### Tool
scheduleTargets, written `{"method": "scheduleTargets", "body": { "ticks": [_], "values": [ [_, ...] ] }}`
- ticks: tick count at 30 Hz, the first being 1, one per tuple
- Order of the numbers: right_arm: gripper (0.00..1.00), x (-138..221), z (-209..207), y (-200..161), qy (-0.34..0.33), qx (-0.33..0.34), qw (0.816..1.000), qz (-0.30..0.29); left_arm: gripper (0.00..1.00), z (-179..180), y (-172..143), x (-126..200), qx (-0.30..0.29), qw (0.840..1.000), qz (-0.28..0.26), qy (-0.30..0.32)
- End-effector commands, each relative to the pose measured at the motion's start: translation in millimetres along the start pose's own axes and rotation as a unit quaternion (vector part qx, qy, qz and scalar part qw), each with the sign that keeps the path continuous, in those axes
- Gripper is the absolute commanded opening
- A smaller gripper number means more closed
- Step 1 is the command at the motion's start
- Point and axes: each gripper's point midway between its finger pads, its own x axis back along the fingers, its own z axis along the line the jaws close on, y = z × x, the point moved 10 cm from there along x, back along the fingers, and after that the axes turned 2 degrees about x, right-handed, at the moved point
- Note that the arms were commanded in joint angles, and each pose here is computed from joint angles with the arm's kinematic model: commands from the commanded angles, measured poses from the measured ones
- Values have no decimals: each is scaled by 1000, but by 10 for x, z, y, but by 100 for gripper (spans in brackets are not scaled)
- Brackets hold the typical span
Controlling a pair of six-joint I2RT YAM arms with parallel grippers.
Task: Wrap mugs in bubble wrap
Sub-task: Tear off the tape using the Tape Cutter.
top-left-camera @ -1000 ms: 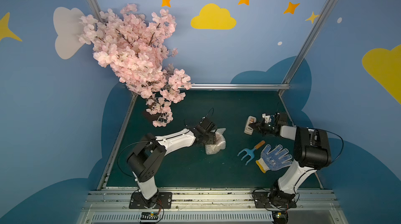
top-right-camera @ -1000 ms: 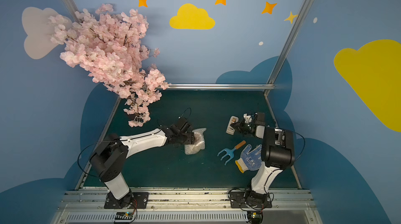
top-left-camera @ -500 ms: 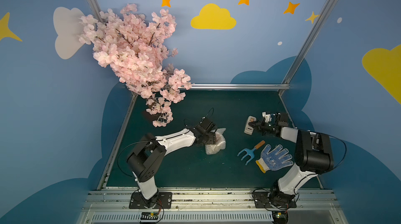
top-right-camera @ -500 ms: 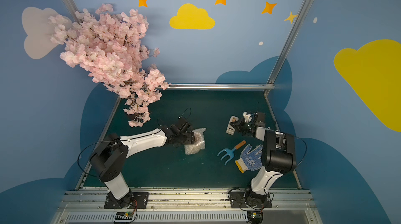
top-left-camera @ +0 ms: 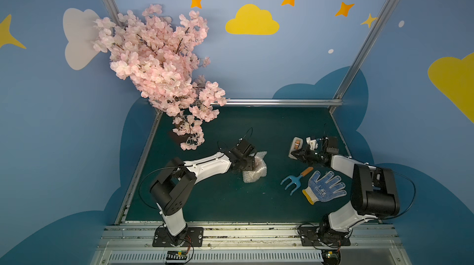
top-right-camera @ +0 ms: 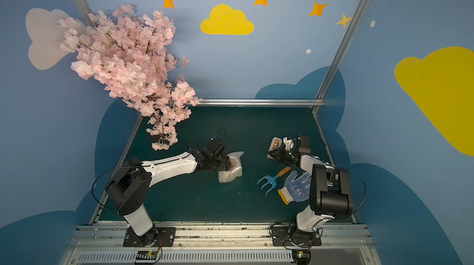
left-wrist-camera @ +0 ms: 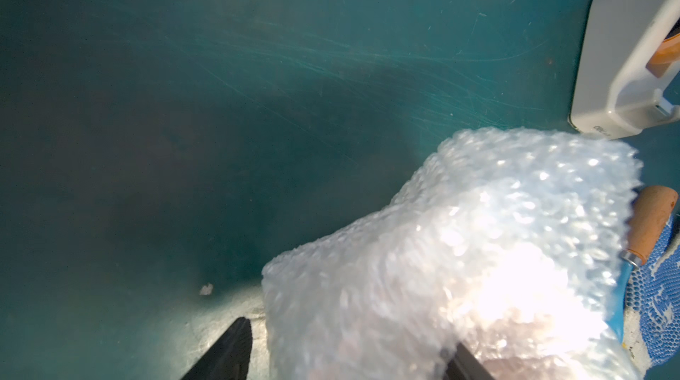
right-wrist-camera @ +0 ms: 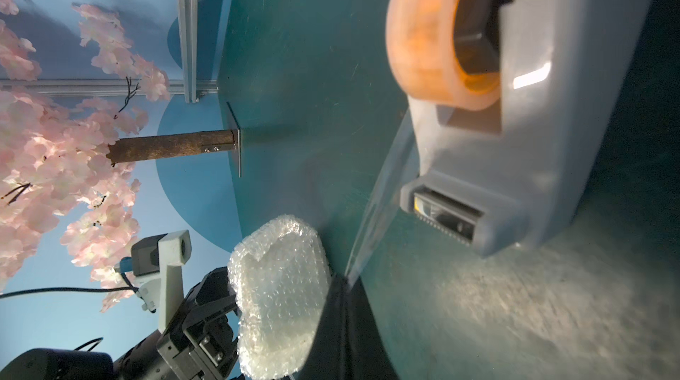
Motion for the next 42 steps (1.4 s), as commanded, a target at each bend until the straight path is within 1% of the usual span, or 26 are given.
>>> {"method": "scheduleTargets", "body": {
  "ticks": [1,9,21,27,37,42],
  "values": [
    [0,27,23,-199,-7,-2,1000,31,74,96,-110,-92,-7,999,26,27],
    [0,11,-56,-332,-33,-12,999,40,74,90,-107,-104,-6,999,27,25],
    [0,-146,-383,-378,-125,-50,989,69,74,95,-102,-81,-5,999,24,26],
    [0,-138,-386,-365,-155,-53,984,66,74,80,-97,-77,-8,999,25,25],
    [0,-146,-371,-426,-222,-62,969,92,74,89,-98,-79,-7,999,24,28],
    [0,-162,-350,-442,-265,-85,956,96,74,96,-107,-86,-4,999,24,27]
  ]
}}
